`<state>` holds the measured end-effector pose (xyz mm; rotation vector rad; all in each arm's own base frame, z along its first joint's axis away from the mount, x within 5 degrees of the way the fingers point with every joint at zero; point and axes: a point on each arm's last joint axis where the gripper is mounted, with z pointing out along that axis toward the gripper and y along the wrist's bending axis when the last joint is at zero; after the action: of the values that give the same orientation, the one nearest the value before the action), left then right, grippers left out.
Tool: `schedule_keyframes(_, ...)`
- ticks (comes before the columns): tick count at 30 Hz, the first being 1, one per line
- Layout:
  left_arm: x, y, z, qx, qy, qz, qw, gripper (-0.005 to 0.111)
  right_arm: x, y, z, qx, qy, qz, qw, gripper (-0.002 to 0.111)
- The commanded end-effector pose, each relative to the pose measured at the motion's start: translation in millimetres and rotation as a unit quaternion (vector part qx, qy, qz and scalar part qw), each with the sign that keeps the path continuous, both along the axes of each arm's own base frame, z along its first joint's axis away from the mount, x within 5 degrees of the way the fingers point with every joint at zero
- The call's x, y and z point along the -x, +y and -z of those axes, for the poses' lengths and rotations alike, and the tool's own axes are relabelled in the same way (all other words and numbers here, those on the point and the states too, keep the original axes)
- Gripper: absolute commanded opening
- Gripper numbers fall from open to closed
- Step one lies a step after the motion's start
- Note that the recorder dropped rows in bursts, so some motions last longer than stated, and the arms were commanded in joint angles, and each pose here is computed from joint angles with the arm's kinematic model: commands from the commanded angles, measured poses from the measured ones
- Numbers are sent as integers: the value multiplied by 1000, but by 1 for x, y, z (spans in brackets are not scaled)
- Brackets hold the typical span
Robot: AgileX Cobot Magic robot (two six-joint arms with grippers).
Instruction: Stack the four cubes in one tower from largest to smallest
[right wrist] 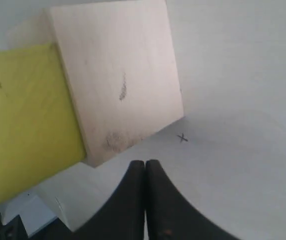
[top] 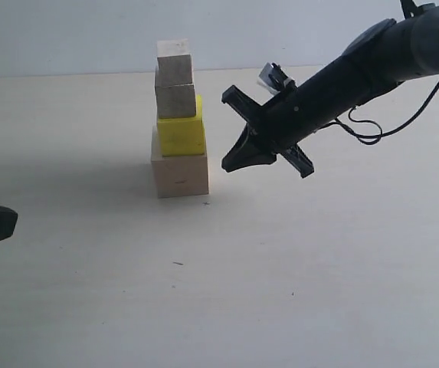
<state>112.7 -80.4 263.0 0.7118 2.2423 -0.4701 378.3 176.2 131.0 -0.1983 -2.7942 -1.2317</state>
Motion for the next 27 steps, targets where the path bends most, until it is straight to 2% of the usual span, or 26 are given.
schedule_keyframes(1, 1, 0, -2, 9, -5, -2, 1000, 0, -3, 1, 0, -14, -10, 17, 1000, 0)
schedule_keyframes(27, 1, -1, -2, 11, -3, -2, 1000, 0, 1, 18, 1, -8, -27, 9, 1000, 0)
